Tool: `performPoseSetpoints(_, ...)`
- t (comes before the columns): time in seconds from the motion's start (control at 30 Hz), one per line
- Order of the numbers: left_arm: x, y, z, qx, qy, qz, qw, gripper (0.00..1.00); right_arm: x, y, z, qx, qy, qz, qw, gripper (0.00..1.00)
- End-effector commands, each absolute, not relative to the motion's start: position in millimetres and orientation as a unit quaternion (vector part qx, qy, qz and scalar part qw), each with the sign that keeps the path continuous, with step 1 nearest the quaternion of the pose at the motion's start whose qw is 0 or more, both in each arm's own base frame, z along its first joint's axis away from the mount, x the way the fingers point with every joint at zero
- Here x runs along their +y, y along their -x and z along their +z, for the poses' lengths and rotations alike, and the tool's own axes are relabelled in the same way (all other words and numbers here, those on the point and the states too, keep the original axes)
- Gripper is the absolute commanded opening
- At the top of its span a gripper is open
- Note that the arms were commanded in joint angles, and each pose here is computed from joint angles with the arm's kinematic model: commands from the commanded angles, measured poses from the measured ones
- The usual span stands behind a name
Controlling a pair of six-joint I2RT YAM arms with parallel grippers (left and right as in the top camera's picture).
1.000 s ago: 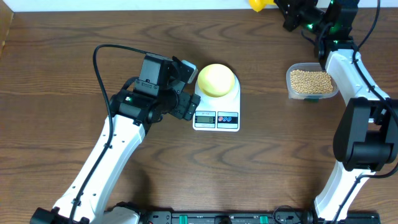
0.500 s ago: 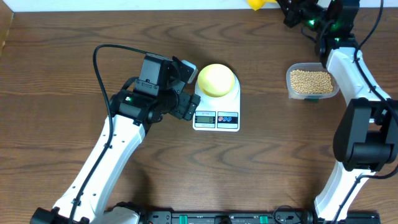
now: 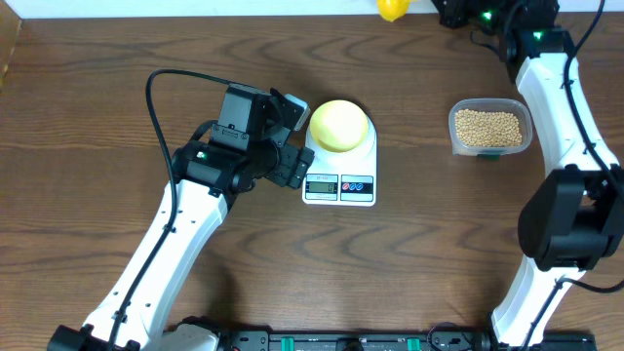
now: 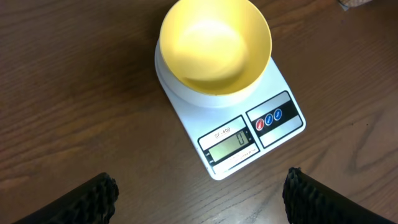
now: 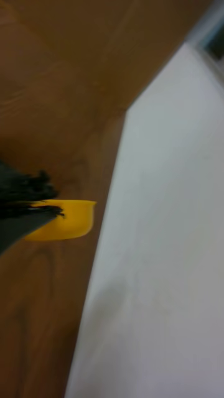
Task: Scoop item into bowl and weigh 50g on scale
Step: 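Lower the yellow scoop with the right gripper into the soybean tub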
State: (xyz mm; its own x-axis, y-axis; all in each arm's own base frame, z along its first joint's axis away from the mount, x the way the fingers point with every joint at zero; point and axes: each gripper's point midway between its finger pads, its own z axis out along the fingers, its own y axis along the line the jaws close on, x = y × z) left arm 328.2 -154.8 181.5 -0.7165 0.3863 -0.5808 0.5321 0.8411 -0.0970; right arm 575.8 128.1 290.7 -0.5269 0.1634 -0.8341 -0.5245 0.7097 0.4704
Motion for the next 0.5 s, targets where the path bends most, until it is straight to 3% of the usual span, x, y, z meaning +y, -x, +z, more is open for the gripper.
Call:
performPoseSetpoints(0.0, -155, -328, 181, 0.915, -0.258, -0.131, 0.282, 0.87, 134, -570, 332, 0.796, 0.120, 0.314, 0.504, 0.01)
performPoseSetpoints(0.47, -155, -328, 181, 0.915, -0.258, -0.131, 0.282, 0.87, 144, -533, 356, 0.854, 0.140, 0.189, 0.463, 0.01)
